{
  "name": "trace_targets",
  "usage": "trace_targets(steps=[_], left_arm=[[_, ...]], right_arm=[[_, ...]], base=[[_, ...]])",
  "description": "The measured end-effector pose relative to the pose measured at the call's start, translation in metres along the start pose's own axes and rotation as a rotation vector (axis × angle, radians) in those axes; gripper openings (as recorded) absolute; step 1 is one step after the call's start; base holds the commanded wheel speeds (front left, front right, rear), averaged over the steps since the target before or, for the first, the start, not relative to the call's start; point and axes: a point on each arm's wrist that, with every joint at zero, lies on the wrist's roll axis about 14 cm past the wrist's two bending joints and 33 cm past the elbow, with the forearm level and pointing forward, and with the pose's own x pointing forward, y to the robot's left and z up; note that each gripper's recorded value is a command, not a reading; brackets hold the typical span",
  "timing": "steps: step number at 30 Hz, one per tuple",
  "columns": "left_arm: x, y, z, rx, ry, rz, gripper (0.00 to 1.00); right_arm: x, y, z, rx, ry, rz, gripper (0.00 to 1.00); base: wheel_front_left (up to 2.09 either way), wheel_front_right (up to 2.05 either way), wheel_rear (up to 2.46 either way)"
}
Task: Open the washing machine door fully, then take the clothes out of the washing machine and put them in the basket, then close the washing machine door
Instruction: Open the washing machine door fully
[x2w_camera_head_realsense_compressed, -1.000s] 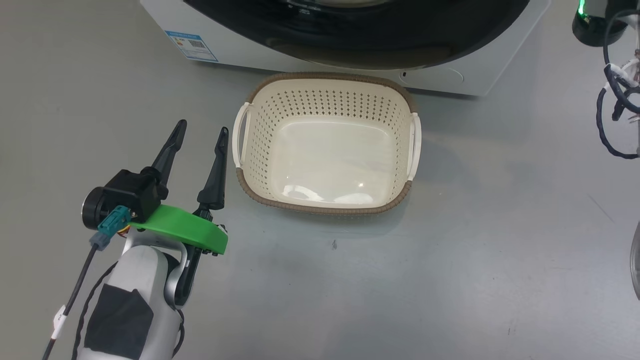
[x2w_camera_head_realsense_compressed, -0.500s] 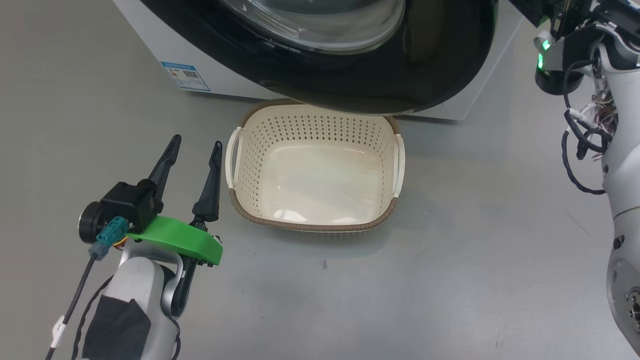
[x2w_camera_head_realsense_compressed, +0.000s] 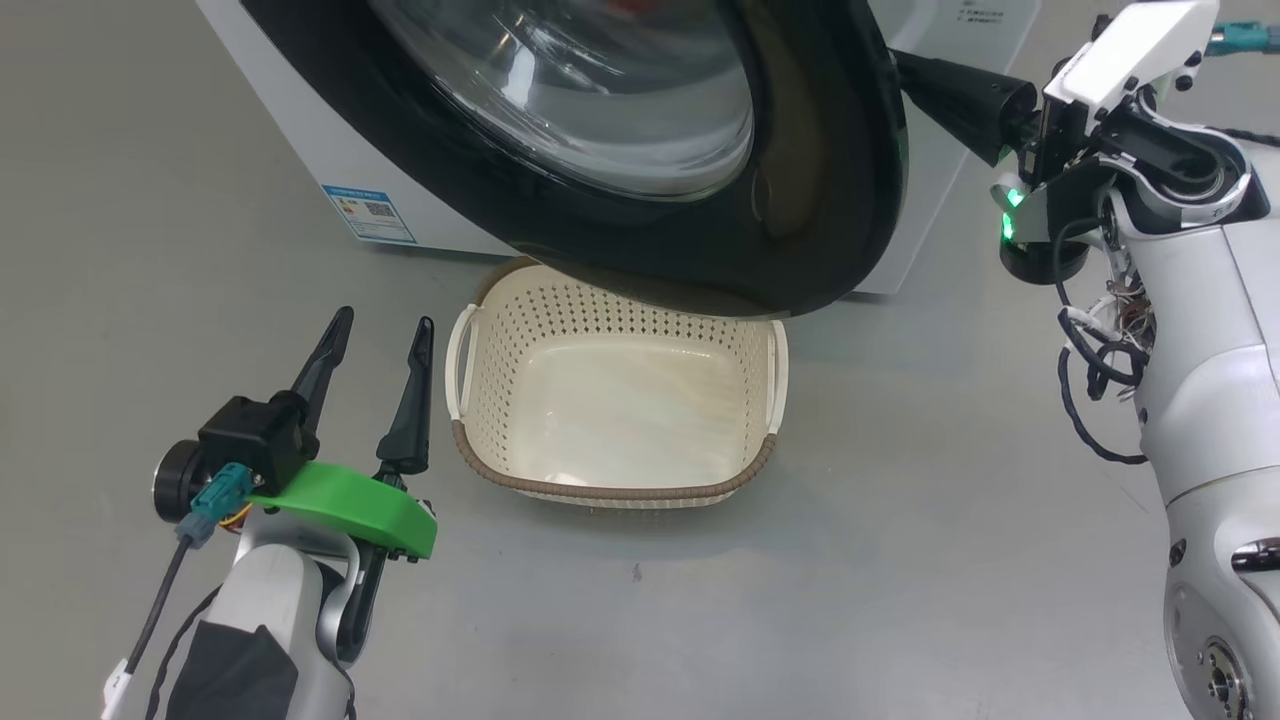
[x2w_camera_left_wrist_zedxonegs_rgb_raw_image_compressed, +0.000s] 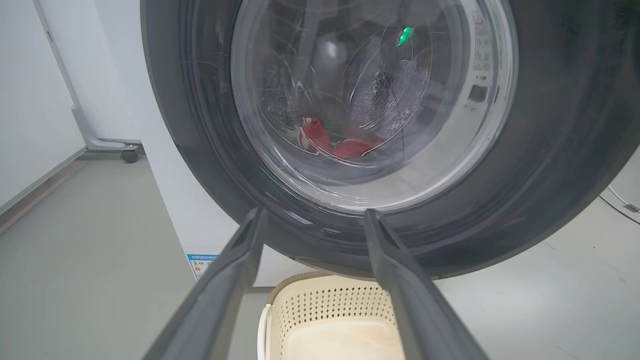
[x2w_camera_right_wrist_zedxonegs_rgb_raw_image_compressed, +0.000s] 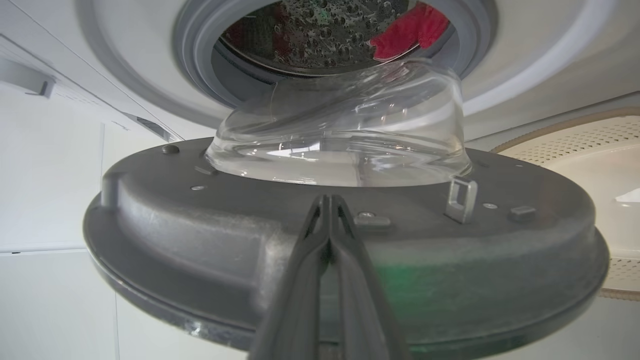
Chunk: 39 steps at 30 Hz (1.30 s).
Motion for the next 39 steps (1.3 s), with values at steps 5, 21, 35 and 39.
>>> trace_targets(steps=[5,21,35,39], left_arm=[[-0.008,-0.001,0.004,0.0,-0.01,0.001,1.0],[-0.037,0.001,0.01,0.001,-0.019,0.019,1.0],[-0.058,0.013,0.02,0.007,-0.049,0.06,1.0],[-0.065,0.018,0.023,0.009,-0.058,0.077,1.0]], right_arm=[[-0.004,0.014,-0.013,0.005,0.014,0.039,0.0],[-0.011,0.018,-0.064,0.014,0.097,0.052,0.0],[0.001,0.021,-0.121,0.019,0.253,0.078,0.0],[0.005,0.029,-0.146,0.023,0.328,0.109,0.0]], base=[[0.0,0.0,0.0],[0.0,0.0,0.0],[0.0,0.0,0.0],[0.0,0.0,0.0]])
